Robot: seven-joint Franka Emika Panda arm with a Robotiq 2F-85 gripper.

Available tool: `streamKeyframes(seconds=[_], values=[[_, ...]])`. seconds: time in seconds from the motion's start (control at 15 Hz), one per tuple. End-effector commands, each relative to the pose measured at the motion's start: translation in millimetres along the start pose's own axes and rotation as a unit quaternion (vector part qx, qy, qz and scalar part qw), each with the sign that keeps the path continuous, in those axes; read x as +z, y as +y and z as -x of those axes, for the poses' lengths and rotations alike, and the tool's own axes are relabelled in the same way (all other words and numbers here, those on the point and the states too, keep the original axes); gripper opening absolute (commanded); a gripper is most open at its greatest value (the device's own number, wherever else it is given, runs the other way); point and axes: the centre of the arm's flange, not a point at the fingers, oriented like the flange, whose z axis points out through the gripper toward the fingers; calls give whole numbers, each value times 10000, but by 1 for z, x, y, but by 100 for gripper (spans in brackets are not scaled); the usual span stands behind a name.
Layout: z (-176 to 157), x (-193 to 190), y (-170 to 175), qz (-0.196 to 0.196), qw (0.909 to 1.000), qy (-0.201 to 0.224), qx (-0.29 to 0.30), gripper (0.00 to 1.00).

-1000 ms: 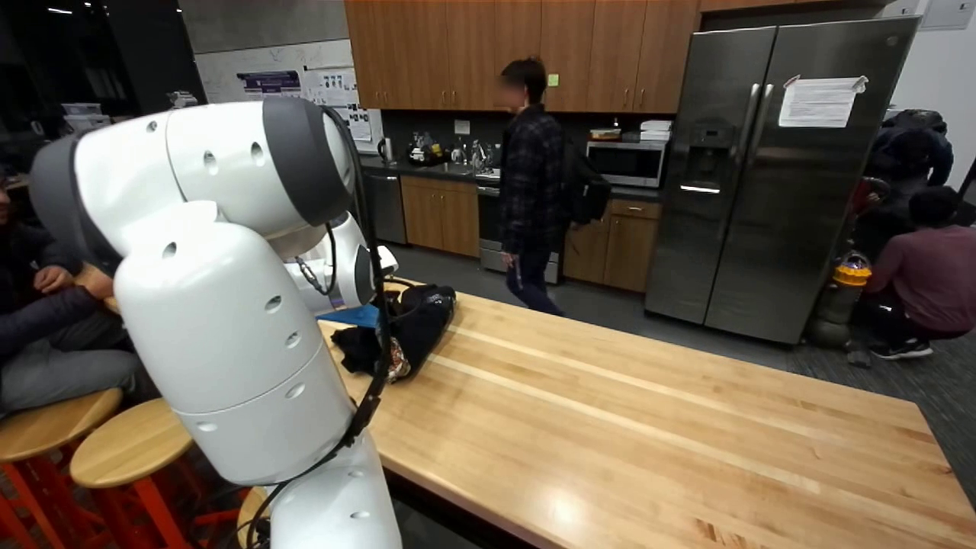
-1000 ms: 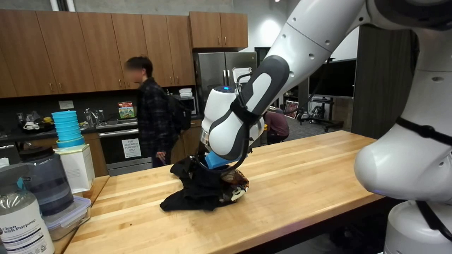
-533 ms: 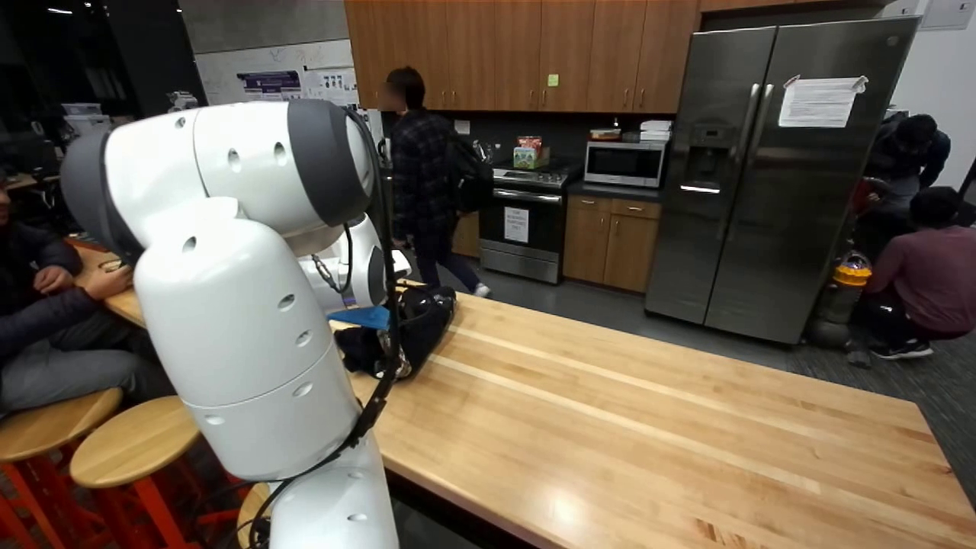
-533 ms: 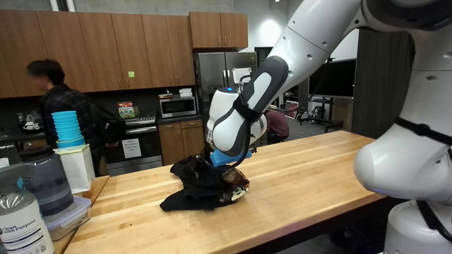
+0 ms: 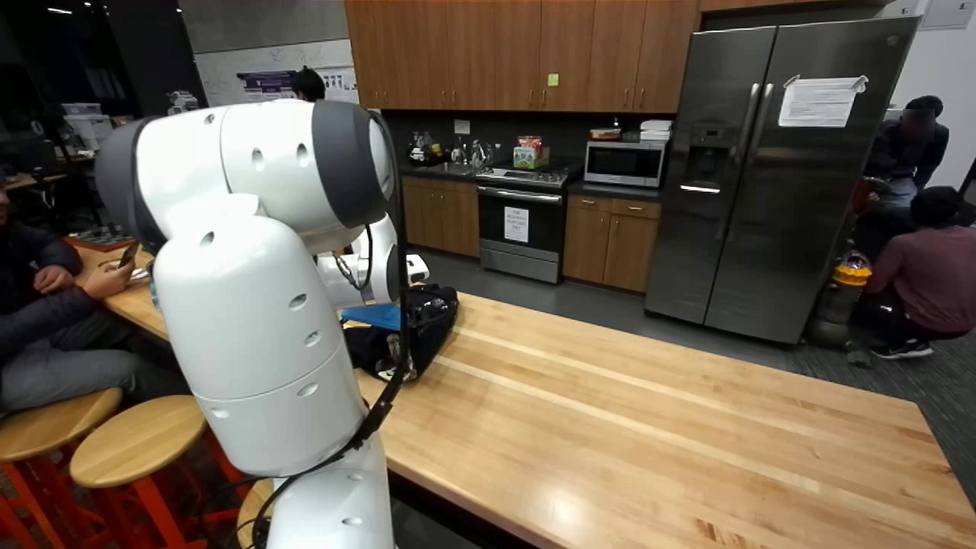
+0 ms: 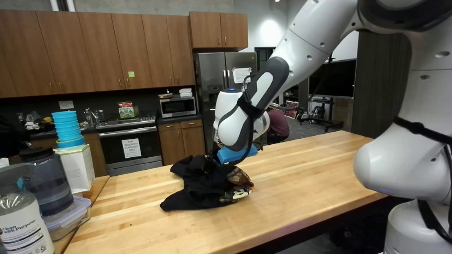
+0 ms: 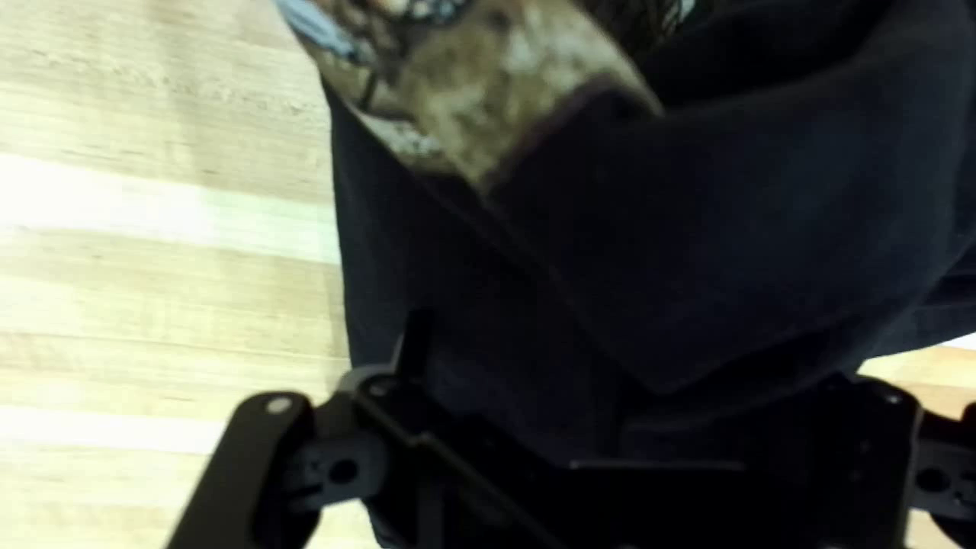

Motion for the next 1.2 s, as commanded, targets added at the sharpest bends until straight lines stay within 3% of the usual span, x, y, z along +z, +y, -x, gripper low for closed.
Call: streamKeyframes(seconds=[0.0,0.47,0.87,1.13], values=[[-25,32,2,-27,9995,-257,161,100],[-21,35,-6,-140,9989,-371,-260,100],[-12,30,-23,-504,9922,-70,-1142,100],[-17,48,-25,-413,9917,-427,-1143,100]])
